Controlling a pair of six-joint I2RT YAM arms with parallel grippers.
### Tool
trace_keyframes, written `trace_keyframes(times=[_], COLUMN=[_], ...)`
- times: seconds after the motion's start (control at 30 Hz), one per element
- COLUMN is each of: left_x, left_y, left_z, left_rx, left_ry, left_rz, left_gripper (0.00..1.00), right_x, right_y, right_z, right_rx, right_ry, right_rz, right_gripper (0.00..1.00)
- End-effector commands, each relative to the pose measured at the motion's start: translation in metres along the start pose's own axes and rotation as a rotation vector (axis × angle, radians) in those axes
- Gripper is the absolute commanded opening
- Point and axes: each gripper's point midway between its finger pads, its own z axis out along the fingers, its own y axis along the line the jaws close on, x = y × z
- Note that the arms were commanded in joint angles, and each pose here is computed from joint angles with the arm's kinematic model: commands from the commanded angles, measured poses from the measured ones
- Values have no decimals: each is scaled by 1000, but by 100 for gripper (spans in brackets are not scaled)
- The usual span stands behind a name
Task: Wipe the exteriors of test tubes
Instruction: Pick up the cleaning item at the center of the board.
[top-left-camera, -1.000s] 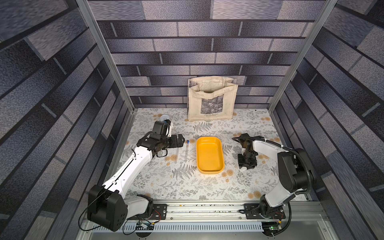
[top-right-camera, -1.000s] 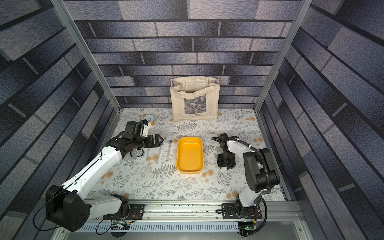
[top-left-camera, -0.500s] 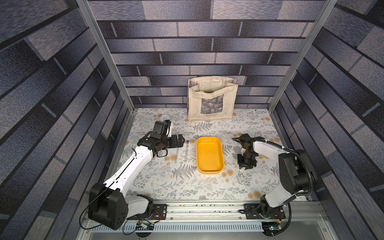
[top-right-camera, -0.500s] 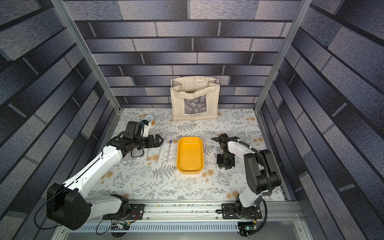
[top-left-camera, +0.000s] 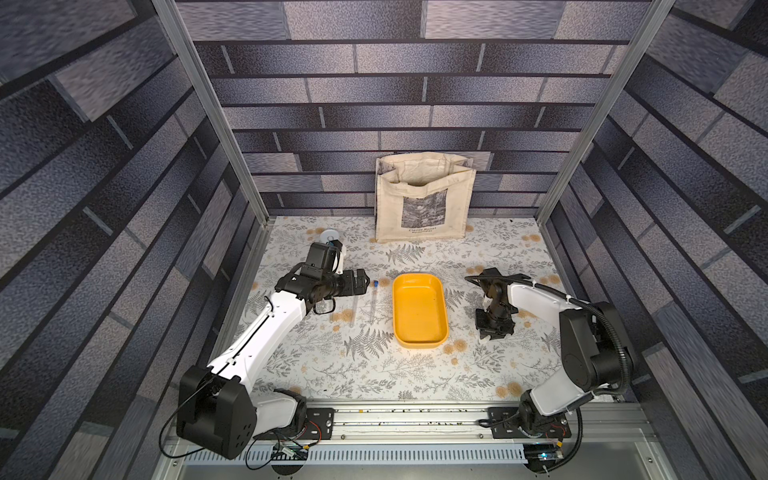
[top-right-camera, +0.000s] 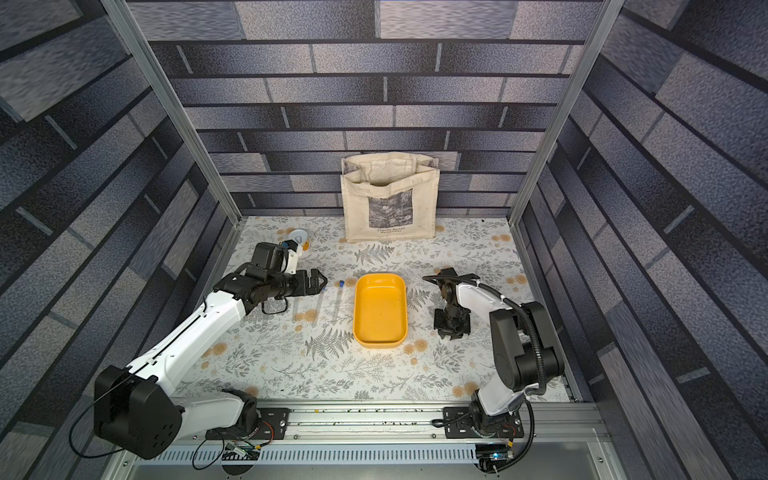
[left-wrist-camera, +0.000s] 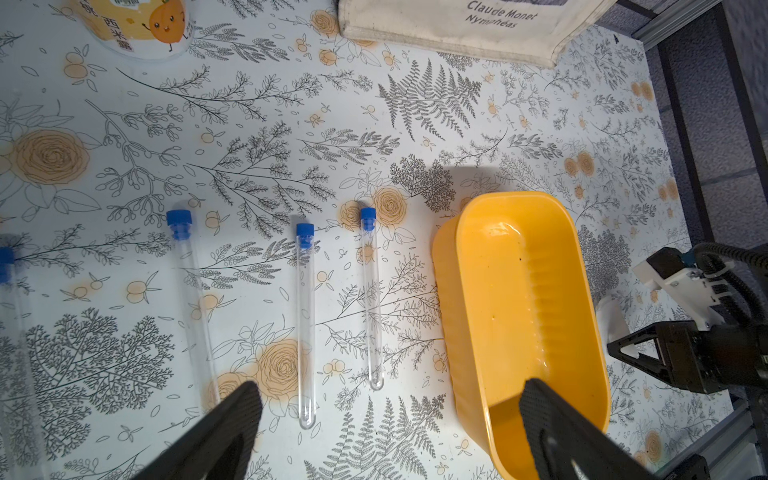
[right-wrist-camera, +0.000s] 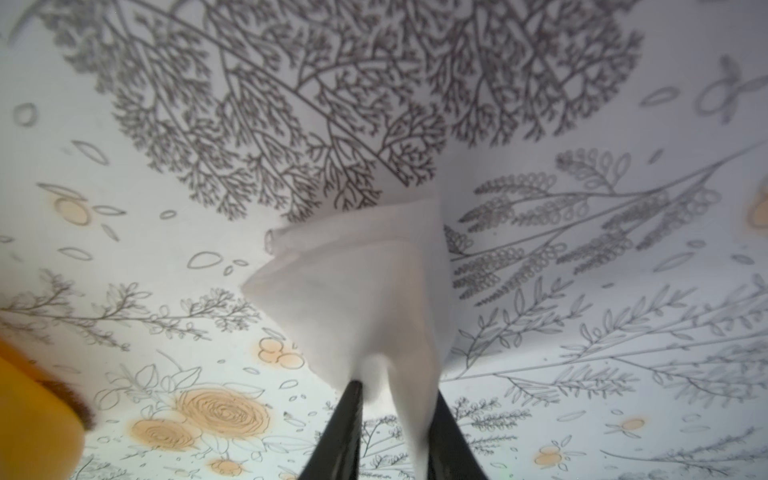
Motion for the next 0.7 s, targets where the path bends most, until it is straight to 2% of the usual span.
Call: trace_keyframes(times=[0.0,0.1,0.23,0.4,0.53,0.67], left_x=[-5,-5,-5,-4,-4,-3], left_y=[-4,-4,-3,-2,-1,2], left_z=[-2,-2,-2,-1,0,0], left_rx=[18,20,18,12,4,-17], left_ry=[-12,-11,-11,-4,0,10], left_rz=[0,-1,-1,-1,-2,-4], left_gripper=[100,100,100,100,100,100], right_x=[5,5,5,4,5,10], right_y=[-7,-7,-5,0,8,26], right_z=[9,12,10,-3,-16,-36], right_rx=[29,33,20,-10,-64,-186], right_ry=[30,37,31,4,-22,-51], right_rz=[8,7,8,8,10,13], right_gripper=[27,24,12,3,0,0])
